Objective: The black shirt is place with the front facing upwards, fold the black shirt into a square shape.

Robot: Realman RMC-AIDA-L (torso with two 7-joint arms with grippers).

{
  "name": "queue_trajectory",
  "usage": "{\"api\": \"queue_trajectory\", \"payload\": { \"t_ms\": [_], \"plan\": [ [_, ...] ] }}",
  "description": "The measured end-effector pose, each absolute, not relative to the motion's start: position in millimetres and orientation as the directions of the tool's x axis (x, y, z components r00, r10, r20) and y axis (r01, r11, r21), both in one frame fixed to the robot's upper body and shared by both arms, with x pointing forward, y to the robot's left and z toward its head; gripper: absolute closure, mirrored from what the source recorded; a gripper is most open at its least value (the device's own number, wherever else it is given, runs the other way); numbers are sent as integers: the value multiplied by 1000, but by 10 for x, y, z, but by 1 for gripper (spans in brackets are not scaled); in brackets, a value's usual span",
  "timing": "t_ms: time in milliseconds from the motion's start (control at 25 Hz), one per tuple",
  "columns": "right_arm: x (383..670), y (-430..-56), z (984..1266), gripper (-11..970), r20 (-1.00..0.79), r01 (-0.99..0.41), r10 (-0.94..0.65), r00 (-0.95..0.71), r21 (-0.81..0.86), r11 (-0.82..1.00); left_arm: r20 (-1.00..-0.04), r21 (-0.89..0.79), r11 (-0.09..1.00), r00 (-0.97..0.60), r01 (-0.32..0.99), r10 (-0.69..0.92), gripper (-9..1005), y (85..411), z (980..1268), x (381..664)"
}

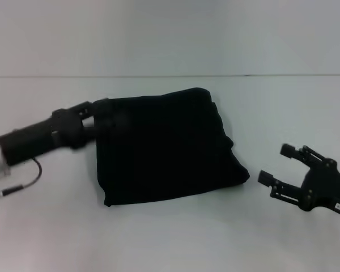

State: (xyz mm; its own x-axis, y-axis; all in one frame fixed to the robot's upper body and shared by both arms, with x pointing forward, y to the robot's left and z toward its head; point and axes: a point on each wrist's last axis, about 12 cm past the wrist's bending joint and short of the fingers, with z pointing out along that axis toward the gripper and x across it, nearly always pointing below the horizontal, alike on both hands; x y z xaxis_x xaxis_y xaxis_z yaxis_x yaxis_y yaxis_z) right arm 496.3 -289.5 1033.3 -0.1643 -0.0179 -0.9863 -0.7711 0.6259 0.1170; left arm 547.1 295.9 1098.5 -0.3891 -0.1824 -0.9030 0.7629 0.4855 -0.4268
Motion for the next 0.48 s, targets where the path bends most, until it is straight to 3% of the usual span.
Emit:
{"api": "queue_trajectory", "payload": {
  "t_ms": [200,360,480],
  "plan": [
    [4997,-2828,10339,32,-993,-790,-58,-107,50,611,-982,-187,429,-185,884,-46,117,2895,10804,5065],
    [4941,-2754,10264,31,-993,-796,-77,-90,25,605,-989,-100,438,-138,894,58,92,2867,10536,4780],
    [4845,-2730,10160,31,-990,-785,-85,-116,39,618,-979,-110,502,-179,858,93,73,2895,10364,4650]
  ]
}}
